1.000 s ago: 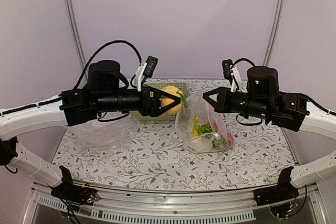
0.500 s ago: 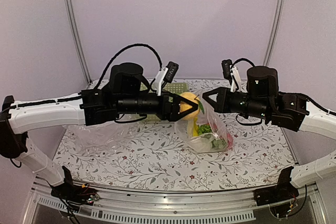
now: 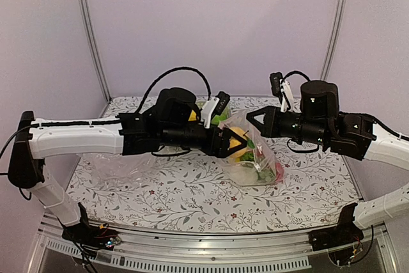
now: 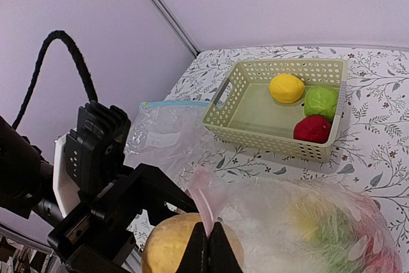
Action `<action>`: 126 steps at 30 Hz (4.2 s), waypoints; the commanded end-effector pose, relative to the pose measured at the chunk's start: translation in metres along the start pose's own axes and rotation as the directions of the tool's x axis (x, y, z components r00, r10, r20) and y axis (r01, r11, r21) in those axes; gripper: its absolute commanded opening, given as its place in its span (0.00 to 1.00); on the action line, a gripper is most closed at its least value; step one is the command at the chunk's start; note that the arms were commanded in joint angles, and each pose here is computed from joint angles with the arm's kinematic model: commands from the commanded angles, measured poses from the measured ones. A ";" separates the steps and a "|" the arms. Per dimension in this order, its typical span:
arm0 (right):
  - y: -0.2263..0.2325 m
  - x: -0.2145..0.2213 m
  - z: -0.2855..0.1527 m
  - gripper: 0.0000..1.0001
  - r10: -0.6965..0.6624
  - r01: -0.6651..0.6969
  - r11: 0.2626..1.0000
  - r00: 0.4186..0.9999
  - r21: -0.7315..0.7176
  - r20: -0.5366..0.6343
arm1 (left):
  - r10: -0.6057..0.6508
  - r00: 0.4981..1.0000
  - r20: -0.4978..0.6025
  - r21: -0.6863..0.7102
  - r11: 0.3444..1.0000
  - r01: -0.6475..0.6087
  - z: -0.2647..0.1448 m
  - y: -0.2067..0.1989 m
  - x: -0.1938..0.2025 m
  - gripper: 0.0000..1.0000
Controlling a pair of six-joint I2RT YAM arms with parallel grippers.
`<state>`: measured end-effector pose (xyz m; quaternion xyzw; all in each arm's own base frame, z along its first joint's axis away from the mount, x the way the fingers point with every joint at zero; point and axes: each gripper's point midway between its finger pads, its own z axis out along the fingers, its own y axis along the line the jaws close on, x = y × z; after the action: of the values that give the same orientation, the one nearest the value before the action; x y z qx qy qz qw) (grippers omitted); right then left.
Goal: Place the food in the zip-top bag and seal the zipper
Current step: Place the fake fruit in the zipper food storage bag, then adjust the zipper food storage bag at the center of the board.
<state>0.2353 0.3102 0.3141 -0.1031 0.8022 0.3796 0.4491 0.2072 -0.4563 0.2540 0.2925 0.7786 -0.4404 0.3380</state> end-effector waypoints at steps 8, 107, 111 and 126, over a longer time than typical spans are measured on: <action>0.012 -0.016 -0.007 0.00 0.009 -0.008 0.999 0.999 -0.033 0.047 | -0.066 0.997 -0.047 -0.177 0.983 0.057 0.009 0.037 0.010 0.64; -0.005 -0.006 -0.004 0.00 -0.079 0.079 0.995 0.997 0.064 -0.003 | -0.247 0.966 0.082 -0.280 0.924 0.260 -0.024 0.053 0.032 0.37; -0.006 -0.005 -0.002 0.00 -0.086 0.086 0.994 0.996 0.066 -0.009 | -0.262 0.962 0.080 -0.257 0.927 0.274 -0.022 0.047 0.030 0.15; 0.013 -0.020 0.001 0.02 -0.137 0.138 0.990 0.990 0.038 -0.030 | -0.270 0.947 0.176 0.072 0.963 0.261 -0.055 -0.039 -0.047 0.00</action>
<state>0.2447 0.3107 0.3183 -0.1323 0.8153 0.3263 0.4598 0.2060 -0.4218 0.2627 0.1385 0.8246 -0.4425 0.3240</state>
